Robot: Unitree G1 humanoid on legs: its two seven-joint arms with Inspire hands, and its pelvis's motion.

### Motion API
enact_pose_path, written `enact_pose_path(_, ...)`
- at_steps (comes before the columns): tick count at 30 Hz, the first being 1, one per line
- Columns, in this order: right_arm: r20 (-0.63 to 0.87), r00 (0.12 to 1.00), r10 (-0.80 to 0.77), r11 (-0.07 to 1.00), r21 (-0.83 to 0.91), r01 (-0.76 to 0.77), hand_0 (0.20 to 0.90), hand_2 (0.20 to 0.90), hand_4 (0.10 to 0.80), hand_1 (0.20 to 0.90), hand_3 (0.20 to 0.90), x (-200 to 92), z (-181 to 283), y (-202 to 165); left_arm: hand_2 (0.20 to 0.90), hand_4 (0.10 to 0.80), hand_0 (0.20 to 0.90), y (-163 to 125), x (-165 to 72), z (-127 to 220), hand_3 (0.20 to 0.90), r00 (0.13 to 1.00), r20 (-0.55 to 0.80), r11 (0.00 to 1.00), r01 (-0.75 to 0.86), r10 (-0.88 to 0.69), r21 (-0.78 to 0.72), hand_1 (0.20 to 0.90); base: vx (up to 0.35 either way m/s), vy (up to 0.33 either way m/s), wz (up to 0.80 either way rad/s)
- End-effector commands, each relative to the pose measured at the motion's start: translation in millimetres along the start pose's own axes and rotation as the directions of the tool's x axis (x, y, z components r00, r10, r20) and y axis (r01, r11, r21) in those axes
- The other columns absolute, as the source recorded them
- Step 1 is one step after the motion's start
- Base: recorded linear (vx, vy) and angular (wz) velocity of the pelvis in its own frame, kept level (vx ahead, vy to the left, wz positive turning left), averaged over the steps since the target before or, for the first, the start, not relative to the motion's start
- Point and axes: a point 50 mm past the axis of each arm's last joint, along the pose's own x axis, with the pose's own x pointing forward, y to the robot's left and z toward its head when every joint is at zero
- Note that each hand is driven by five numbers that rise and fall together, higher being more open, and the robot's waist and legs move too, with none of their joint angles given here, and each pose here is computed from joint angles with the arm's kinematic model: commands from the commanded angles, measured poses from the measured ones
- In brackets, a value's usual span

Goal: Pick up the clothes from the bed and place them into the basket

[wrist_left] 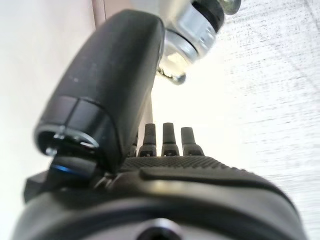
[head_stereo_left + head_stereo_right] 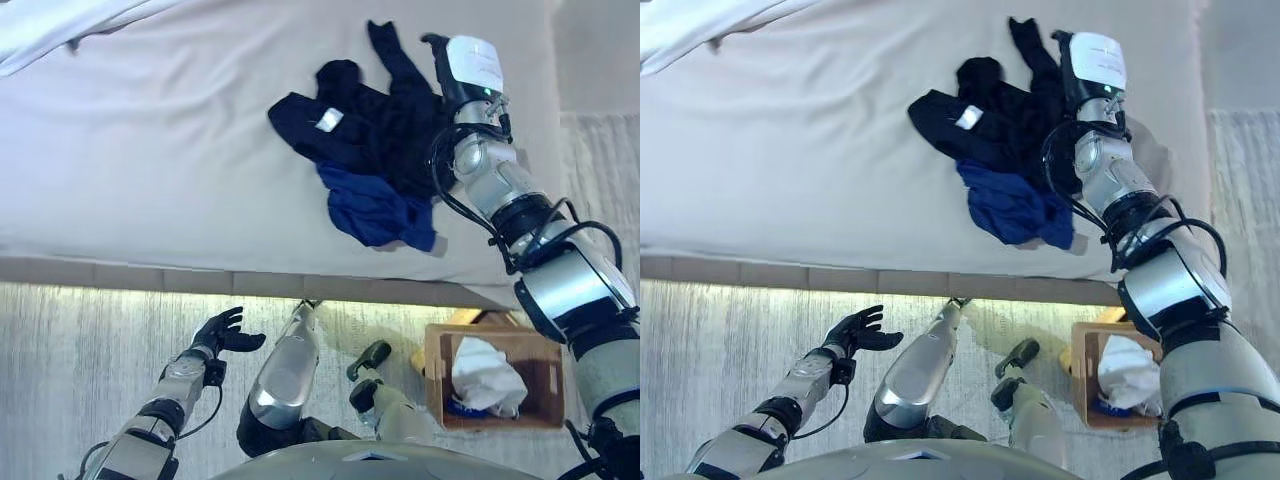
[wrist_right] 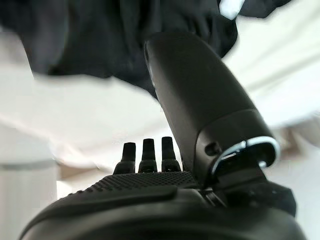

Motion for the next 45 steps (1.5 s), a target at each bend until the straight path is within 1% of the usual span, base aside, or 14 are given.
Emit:
enact_pose_path(1, -0.048, 0.998, -0.052, 0.997, 0.051, 0.054, 0.900, 0.900, 0.800, 0.900, 0.900, 11.0, 6.4, -40.0, 0.900, 0.800, 0.900, 18.8, -9.8, -17.7, 0.900, 1.000, -0.018, 1.000, -0.023, 0.023, 0.002, 0.900, 0.019, 0.004, 0.36)
enact_pose_path(5, -0.181, 0.982, 0.045, 0.988, 0.150, -0.018, 0.900, 0.900, 0.800, 0.900, 0.900, 12.0, -10.9, -38.2, 0.900, 0.800, 0.900, 18.8, -10.9, -11.6, 0.900, 1.000, 0.028, 1.000, -0.012, 0.012, -0.015, 0.900, 0.009, 0.000, 0.18)
enact_pose_path(13, -0.259, 0.966, 0.014, 0.984, 0.175, 0.033, 0.900, 0.900, 0.800, 0.900, 0.900, 14.3, -21.1, -54.9, 0.900, 0.800, 0.900, 9.2, -15.4, -13.9, 0.900, 0.997, 0.080, 1.000, 0.008, -0.006, -0.027, 0.900, -0.025, 0.017, 0.08)
enact_pose_path(14, -0.261, 0.965, -0.010, 0.981, 0.183, 0.059, 0.768, 0.768, 0.646, 0.768, 0.746, 14.9, -19.1, -58.6, 0.900, 0.800, 0.900, 5.9, -16.3, -15.7, 0.900, 0.997, 0.082, 1.000, 0.016, -0.014, -0.024, 0.900, -0.059, 0.044, 0.00)
enact_pose_path(15, -0.236, 0.970, -0.048, 0.975, 0.202, 0.098, 0.300, 0.300, 0.100, 0.300, 0.200, 15.3, -14.5, -58.7, 0.900, 0.800, 0.900, 4.1, -17.5, -18.9, 0.900, 0.997, 0.076, 1.000, 0.019, -0.017, -0.021, 0.900, -0.066, 0.044, 0.01)
enact_pose_path(21, -0.060, 0.945, -0.320, 0.891, 0.319, 0.322, 0.300, 0.300, 0.100, 0.300, 0.200, 14.4, 22.2, -81.8, 0.900, 0.800, 0.900, 6.9, -16.9, -20.0, 0.900, 0.998, 0.065, 1.000, -0.013, 0.013, -0.009, 0.900, -0.010, -0.024, -0.04)
enact_pose_path(25, 0.066, 0.818, -0.572, 0.767, 0.396, 0.505, 0.300, 0.300, 0.100, 0.300, 0.200, 2.8, 51.2, -121.2, 0.900, 0.800, 0.900, 12.2, -16.7, -20.0, 0.900, 0.997, 0.062, 0.999, -0.044, 0.044, -0.005, 0.900, -0.062, -0.025, -0.33)
enact_pose_path(29, 0.118, 0.706, -0.699, 0.670, 0.454, 0.587, 0.300, 0.300, 0.100, 0.300, 0.200, -11.8, 54.6, -157.7, 0.900, 0.800, 0.900, 21.3, -19.6, -30.0, 0.900, 0.997, 0.007, 0.997, -0.077, 0.077, 0.033, 0.900, 0.014, -0.020, -0.42)
enact_pose_path(31, 0.122, 0.678, -0.725, 0.642, 0.477, 0.600, 0.300, 0.300, 0.100, 0.300, 0.200, -17.4, 47.5, -167.5, 0.900, 0.800, 0.900, 23.1, -22.4, -40.4, 0.900, 0.997, -0.038, 0.994, -0.066, 0.069, 0.084, 0.900, 0.153, -0.047, -0.35)
enact_pose_path(37, 0.095, 0.666, -0.740, 0.608, 0.519, 0.601, 0.300, 0.300, 0.100, 0.300, 0.200, -29.1, 23.6, -190.8, 0.900, 0.800, 0.900, 21.2, -25.8, -58.4, 0.900, 0.990, -0.134, 0.981, -0.009, 0.035, 0.193, 0.900, 0.119, -0.012, -0.36)
enact_pose_path(41, 0.111, 0.658, -0.745, 0.601, 0.540, 0.589, 0.300, 0.300, 0.100, 0.300, 0.200, -40.6, 7.7, -199.6, 0.900, 0.800, 0.900, 5.9, -24.1, -66.5, 0.900, 0.982, -0.189, 0.973, 0.048, -0.005, 0.227, 0.900, 0.094, 0.031, -0.52)
enact_pose_path(42, 0.114, 0.670, -0.733, 0.609, 0.549, 0.572, 0.300, 0.300, 0.100, 0.300, 0.200, -41.0, 5.7, -198.6, 0.900, 0.800, 0.900, 3.6, -23.2, -66.4, 0.900, 0.980, -0.197, 0.970, 0.059, -0.011, 0.238, 0.900, 0.076, 0.015, -0.42)
enact_pose_path(44, 0.152, 0.762, -0.630, 0.699, 0.540, 0.470, 0.300, 0.300, 0.100, 0.300, 0.200, -37.0, -1.0, -183.8, 0.900, 0.800, 0.900, -2.3, -19.6, -62.8, 0.900, 0.977, -0.211, 0.961, 0.086, -0.029, 0.263, 0.900, 0.064, 0.005, -0.28)
enact_pose_path(45, 0.190, 0.828, -0.528, 0.762, 0.536, 0.363, 0.300, 0.300, 0.100, 0.300, 0.200, -33.1, -3.8, -169.0, 0.900, 0.800, 0.900, -4.4, -17.9, -59.7, 0.900, 0.977, -0.210, 0.958, 0.094, -0.036, 0.270, 0.900, 0.035, -0.012, -0.25)
